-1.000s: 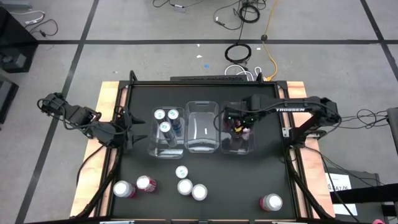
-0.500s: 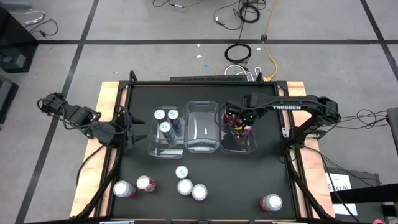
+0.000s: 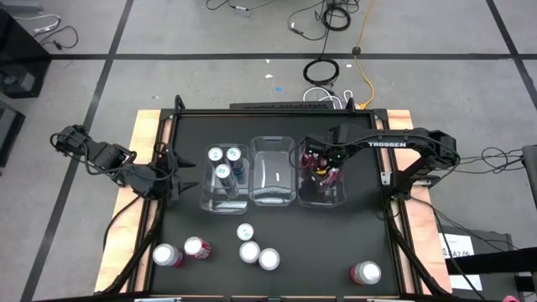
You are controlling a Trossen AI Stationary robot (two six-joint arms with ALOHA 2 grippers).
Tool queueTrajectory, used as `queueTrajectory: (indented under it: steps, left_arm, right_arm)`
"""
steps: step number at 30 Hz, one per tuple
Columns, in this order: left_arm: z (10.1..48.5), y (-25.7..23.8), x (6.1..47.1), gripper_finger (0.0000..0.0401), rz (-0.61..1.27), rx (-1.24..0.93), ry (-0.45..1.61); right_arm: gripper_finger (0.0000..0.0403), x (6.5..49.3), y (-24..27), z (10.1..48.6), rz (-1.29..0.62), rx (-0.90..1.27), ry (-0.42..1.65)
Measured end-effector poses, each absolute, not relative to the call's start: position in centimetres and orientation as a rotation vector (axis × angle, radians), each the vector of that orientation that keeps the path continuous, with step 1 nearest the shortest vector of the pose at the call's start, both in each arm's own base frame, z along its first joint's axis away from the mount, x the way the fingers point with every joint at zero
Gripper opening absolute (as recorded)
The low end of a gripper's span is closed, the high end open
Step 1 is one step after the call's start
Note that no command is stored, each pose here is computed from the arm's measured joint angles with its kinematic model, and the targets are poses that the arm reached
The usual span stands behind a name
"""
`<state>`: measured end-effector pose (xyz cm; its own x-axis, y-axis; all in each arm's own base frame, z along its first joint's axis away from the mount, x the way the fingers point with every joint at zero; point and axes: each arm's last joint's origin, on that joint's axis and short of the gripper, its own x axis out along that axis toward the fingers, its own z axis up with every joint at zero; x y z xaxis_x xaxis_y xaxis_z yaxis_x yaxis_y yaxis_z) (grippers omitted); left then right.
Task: Sort soda cans
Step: Put the bottom right red soda can into the right transparent bin, then put the bottom right red and white soda can into the middle transparent bin
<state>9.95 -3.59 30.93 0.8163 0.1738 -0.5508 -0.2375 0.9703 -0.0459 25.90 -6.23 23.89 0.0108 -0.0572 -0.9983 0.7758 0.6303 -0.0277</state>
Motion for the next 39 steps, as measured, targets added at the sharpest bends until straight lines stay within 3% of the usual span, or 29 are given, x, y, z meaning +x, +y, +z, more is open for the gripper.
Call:
queueTrajectory:
  steps: [12,21,39]
  left_arm:
    - [30.9,-3.6,9.9,0.0304,0.22,-0.114,0.576]
    - [31.1,-3.7,10.1,0.0304,0.214,-0.131,0.552]
    - [31.1,-3.7,10.1,0.0304,0.222,-0.152,0.553]
  right_arm:
    - [0.0356,27.0,-6.0,30.5,-0.696,0.66,1.303]
    - [0.0349,26.8,-1.4,36.4,-0.683,0.668,1.222]
    - [0.0348,22.6,13.1,36.8,-0.641,0.749,1.281]
